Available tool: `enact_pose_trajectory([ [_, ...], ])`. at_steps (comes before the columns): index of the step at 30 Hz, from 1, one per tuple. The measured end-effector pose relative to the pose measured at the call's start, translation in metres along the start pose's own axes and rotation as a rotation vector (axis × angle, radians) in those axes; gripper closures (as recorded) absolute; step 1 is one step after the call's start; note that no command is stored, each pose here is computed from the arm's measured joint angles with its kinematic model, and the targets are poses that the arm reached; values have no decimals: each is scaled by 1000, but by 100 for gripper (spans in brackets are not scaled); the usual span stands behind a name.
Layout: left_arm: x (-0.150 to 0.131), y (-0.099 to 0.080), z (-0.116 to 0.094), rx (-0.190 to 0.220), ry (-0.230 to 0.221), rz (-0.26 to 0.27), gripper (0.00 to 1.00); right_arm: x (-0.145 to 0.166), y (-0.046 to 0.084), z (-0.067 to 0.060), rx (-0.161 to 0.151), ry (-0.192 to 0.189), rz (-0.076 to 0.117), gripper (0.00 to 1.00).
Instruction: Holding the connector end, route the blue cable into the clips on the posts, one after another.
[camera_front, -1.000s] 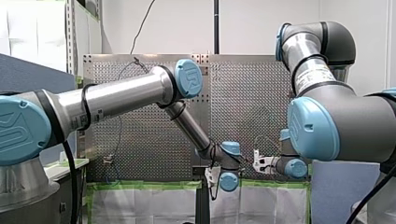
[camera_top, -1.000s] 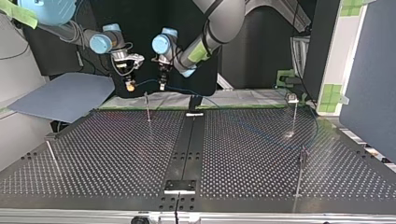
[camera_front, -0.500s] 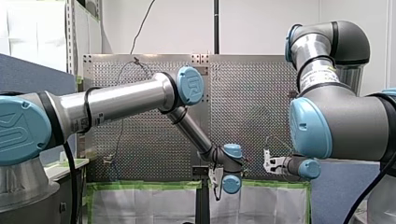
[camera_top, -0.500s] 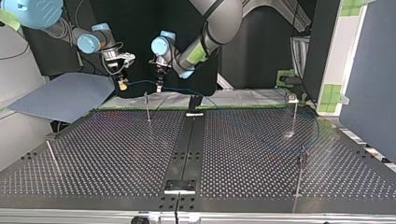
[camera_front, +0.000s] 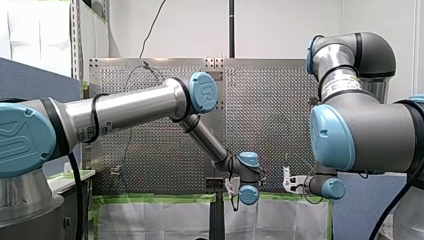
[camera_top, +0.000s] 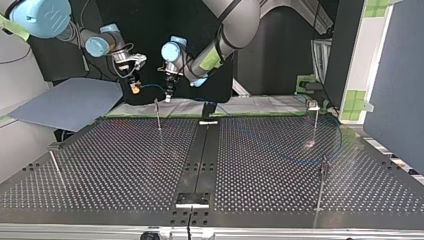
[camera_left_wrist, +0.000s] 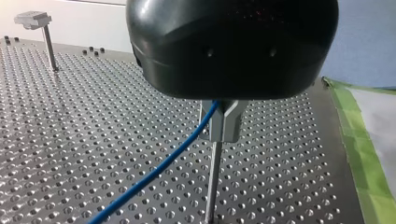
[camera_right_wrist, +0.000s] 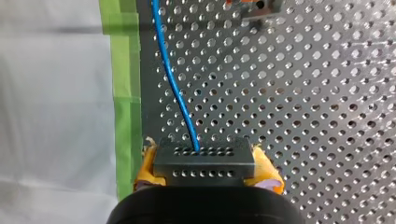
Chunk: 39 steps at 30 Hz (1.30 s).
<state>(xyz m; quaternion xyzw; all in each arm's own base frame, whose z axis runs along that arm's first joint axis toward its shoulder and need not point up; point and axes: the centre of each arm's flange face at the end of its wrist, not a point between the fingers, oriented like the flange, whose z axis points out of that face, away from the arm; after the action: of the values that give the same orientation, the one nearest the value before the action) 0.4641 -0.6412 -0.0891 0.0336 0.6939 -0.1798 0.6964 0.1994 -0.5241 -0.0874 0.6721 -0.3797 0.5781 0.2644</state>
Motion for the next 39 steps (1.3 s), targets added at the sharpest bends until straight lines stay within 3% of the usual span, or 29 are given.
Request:
enact_pose_trajectory([
  [11, 1, -8, -3, 46, 10, 2, 100, 2, 24, -3, -69, 1, 10, 100],
  [17, 2, -10, -4, 58, 13, 4, 100, 3, 32, -3, -86, 6, 11, 100],
  [24, 1, -5, -1, 50, 13, 6, 100, 5, 35, -2, -85, 9, 10, 100],
  [31, 0, 4, 6, 37, 13, 9, 100, 7, 34, 2, -60, 14, 4, 100],
  [39, -1, 8, 9, 34, 12, 19, 100, 19, 43, 16, -55, 15, -36, 100],
])
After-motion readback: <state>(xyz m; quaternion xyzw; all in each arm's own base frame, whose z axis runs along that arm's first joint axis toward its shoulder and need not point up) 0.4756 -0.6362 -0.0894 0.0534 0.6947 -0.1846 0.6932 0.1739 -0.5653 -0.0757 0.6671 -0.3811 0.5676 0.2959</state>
